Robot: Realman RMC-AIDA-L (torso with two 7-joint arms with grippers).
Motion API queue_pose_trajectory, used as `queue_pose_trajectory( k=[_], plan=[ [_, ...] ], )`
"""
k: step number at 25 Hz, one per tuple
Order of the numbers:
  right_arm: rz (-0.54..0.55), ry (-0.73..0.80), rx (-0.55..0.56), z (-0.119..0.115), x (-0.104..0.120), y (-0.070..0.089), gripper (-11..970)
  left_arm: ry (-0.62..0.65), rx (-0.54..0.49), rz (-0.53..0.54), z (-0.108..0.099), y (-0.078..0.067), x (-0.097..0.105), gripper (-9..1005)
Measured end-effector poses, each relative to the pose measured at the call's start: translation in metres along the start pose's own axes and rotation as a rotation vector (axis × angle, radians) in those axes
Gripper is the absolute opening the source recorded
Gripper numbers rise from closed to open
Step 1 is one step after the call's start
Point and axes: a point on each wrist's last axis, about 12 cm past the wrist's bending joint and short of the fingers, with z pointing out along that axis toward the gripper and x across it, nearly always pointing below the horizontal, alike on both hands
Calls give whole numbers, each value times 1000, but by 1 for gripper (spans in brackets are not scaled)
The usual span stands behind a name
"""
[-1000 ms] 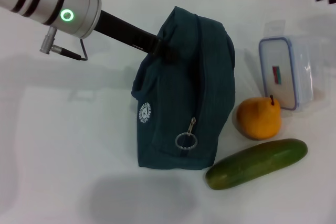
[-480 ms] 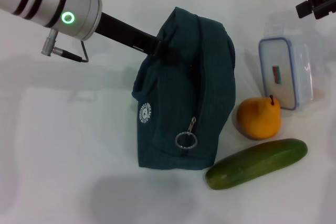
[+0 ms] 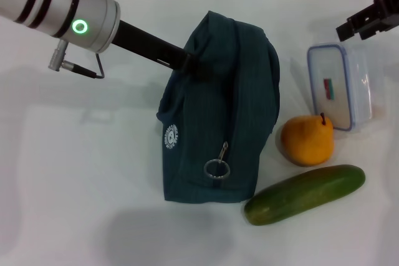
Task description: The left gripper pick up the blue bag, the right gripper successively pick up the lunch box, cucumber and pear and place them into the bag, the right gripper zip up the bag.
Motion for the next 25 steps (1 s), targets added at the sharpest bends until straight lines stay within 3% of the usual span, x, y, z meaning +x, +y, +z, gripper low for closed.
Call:
queue_pose_trajectory(
  k=[23, 25],
  plan=[
    [-43, -15, 30, 22, -4, 8, 568, 9, 12, 13, 3, 3, 5, 44],
    [-44, -16, 31, 23, -4, 8, 514, 9, 12, 13, 3, 3, 5, 44]
  ],
)
